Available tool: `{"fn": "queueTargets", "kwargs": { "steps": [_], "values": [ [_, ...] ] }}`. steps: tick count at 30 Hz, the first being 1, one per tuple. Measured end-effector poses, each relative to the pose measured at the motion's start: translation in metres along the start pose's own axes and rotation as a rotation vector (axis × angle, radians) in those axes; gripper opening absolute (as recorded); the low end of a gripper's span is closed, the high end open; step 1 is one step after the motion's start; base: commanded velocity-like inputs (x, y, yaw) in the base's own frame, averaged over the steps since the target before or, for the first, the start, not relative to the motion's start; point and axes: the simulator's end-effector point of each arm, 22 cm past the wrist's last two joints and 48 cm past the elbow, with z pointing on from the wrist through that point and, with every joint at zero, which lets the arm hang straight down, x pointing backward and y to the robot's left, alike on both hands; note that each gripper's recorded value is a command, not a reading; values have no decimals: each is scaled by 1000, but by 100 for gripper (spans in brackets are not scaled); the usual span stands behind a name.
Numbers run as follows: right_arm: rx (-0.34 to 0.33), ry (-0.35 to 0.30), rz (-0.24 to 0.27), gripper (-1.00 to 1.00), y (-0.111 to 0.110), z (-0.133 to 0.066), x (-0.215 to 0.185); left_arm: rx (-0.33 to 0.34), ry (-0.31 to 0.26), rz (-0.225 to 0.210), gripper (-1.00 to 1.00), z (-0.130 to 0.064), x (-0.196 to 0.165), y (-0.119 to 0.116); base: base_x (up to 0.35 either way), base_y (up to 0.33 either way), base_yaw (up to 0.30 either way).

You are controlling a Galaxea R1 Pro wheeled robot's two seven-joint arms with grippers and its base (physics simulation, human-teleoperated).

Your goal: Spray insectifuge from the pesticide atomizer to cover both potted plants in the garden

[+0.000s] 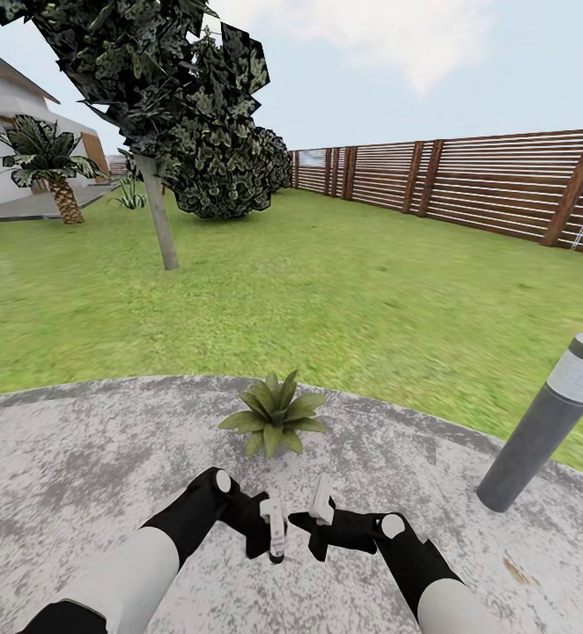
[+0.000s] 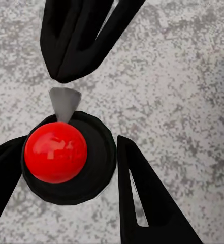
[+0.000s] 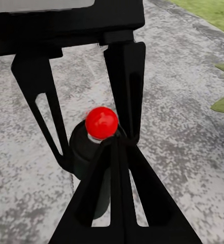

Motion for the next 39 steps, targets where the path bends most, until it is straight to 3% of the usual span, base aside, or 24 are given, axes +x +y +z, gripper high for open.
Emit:
{"fn": "queueTargets", "kwargs": {
  "steps": [5, 15, 29, 30, 35, 39],
  "values": [
    [0, 0, 1, -100, 0, 0, 0, 1, -21, -7, -100, 0, -4, 0, 0, 0, 0],
    [0, 0, 0, -100, 0, 0, 0, 6, -9, -9, -100, 1, 1, -2, 0, 0, 0],
    [4, 13, -2, -100, -3, -5, 6, -68, 139, -88, -100, -49, 114, 27, 0, 0, 0],
    [8, 21, -3, 100, -5, -8, 10, -73, 148, -94, -100, -52, 120, 28, 0, 0, 0],
    [39, 72, -6, 100, -23, -35, 36, -101, 177, -125, -100, -68, 146, 35, 0, 0, 0],
    [57, 105, 5, 100, -30, -51, 55, -154, 157, -156, -100, -73, 147, 47, 0, 0, 0]
  ]
}}
